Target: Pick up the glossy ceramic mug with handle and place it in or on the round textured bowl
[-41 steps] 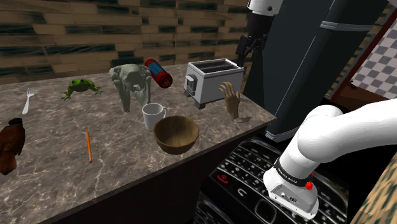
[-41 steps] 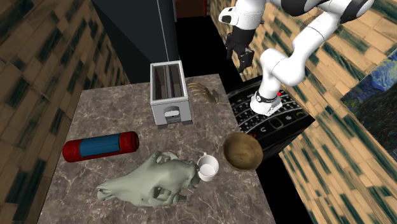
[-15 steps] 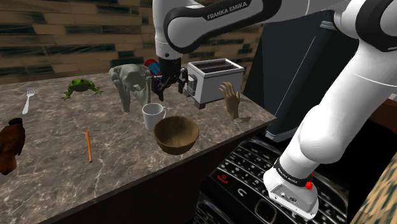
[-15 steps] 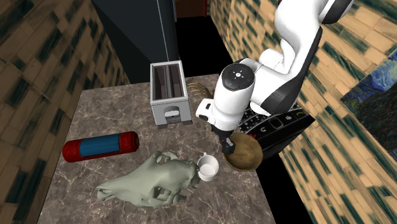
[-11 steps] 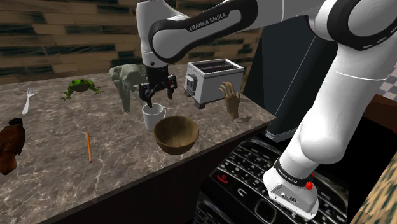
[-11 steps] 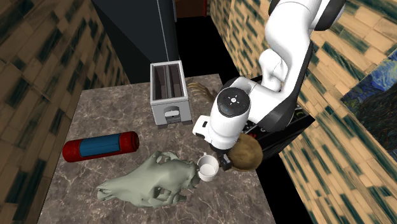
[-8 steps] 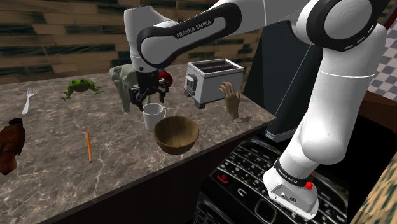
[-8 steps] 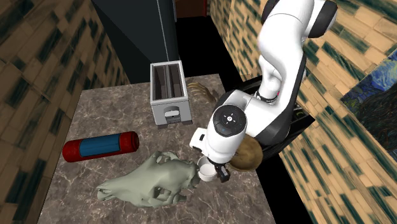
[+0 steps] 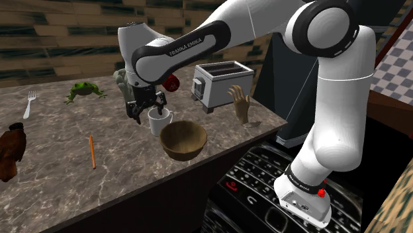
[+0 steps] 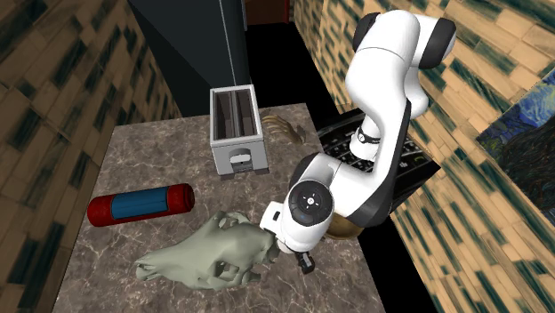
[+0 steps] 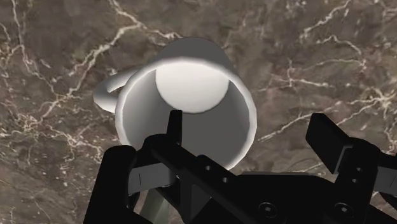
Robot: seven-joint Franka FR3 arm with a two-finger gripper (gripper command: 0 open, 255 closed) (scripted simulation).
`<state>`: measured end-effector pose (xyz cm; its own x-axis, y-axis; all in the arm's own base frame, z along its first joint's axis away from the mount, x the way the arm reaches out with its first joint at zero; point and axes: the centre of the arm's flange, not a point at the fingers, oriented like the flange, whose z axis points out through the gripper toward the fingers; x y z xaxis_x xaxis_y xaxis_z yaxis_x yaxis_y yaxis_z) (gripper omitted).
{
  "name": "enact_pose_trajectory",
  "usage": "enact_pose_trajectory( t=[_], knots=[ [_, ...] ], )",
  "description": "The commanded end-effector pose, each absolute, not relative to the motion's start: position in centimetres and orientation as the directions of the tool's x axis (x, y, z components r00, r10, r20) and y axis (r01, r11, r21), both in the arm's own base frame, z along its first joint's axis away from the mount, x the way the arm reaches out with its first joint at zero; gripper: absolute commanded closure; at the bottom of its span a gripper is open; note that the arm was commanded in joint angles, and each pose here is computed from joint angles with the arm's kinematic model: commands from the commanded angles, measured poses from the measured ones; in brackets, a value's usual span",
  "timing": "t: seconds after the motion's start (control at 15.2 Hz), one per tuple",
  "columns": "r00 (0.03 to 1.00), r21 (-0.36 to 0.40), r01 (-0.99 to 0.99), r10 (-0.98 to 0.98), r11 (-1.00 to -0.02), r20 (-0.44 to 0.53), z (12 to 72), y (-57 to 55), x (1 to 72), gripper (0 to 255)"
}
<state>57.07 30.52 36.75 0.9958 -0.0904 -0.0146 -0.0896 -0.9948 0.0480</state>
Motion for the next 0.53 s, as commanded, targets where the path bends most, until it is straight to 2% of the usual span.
enact_pose_trajectory(
  t=[0.0, 0.46],
  knots=[
    [0.996, 0.049, -0.090, -0.090, -0.995, -0.016, 35.66, 30.44, 57.02, 0],
    [0.996, 0.049, -0.090, -0.090, -0.995, -0.016, 34.83, 30.40, 57.00, 0]
  ],
)
